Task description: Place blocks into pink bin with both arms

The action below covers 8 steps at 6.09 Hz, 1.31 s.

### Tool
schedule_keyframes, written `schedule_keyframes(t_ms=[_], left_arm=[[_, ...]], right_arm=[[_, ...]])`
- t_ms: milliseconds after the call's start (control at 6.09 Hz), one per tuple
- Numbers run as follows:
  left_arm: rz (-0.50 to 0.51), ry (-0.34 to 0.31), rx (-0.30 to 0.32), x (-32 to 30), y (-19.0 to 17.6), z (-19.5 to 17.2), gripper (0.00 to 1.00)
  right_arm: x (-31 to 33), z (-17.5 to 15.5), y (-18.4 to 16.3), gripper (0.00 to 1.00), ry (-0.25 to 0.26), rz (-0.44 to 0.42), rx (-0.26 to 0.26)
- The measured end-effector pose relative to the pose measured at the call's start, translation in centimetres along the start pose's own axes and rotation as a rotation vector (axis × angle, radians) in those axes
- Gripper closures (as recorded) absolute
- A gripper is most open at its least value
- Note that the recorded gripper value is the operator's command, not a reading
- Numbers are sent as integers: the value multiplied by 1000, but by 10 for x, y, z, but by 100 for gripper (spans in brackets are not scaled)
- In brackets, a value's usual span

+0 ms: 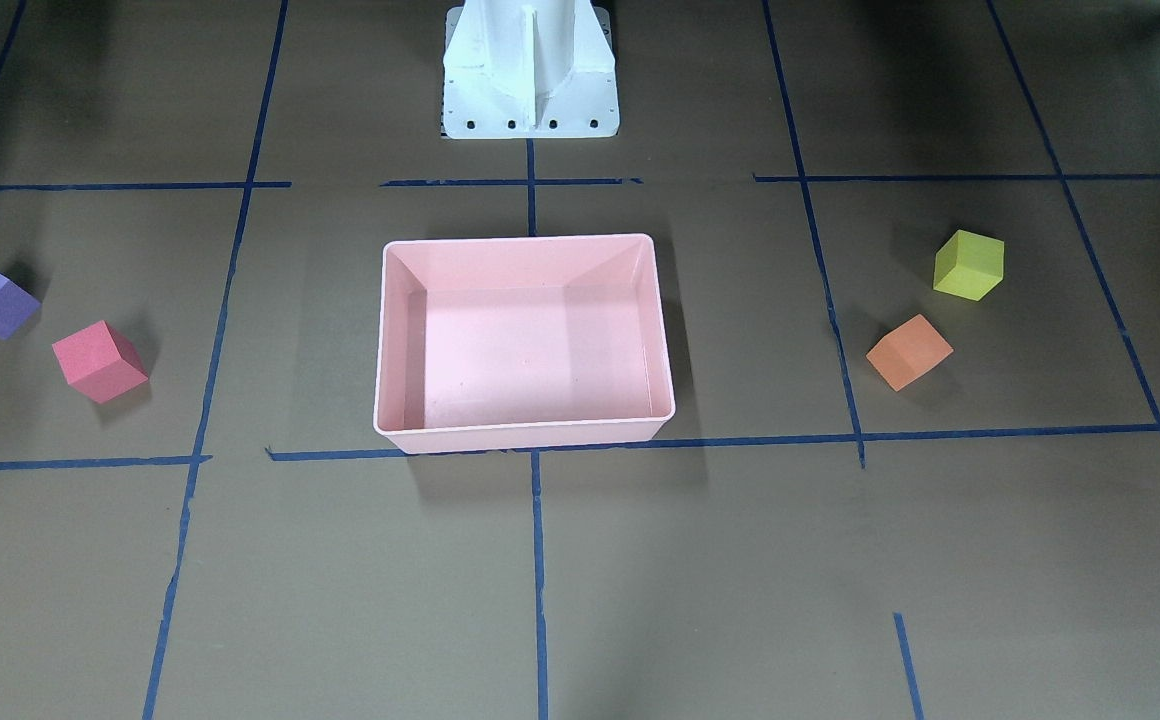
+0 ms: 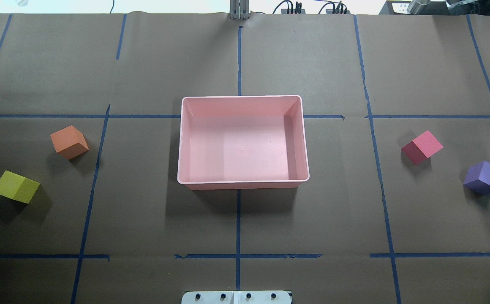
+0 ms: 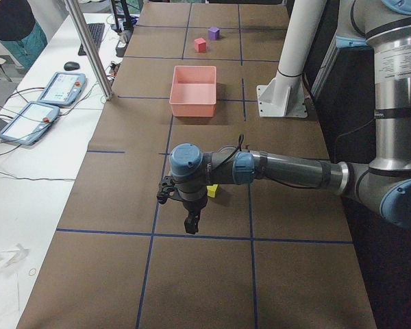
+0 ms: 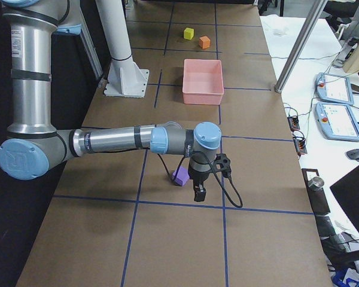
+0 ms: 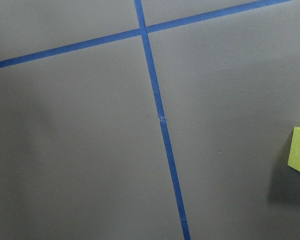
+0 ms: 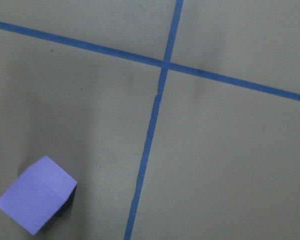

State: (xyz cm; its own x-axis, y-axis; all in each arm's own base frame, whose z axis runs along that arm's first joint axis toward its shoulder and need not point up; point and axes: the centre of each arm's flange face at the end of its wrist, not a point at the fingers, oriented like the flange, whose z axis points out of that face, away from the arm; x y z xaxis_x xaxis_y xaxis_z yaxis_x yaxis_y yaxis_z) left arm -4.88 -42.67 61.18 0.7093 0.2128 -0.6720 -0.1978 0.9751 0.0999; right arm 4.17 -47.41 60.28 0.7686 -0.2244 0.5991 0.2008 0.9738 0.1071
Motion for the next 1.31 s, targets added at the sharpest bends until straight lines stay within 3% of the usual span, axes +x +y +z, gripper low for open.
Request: schedule_keyframes(t_ms=[329, 657, 986, 1314], left_arm=[[2, 1, 1, 1, -1, 0, 0], [0, 5, 2, 1, -1, 0, 0], [1, 7, 4, 2, -2, -1, 0], [1, 8, 4, 2, -2, -1, 0]], right_arm=[[-28, -15, -34, 0, -62, -88, 83], [-95, 3, -61, 0, -107, -236, 139], [-171, 34, -78, 0, -146, -241, 166], [-214, 60, -79, 0, -148, -237, 152]])
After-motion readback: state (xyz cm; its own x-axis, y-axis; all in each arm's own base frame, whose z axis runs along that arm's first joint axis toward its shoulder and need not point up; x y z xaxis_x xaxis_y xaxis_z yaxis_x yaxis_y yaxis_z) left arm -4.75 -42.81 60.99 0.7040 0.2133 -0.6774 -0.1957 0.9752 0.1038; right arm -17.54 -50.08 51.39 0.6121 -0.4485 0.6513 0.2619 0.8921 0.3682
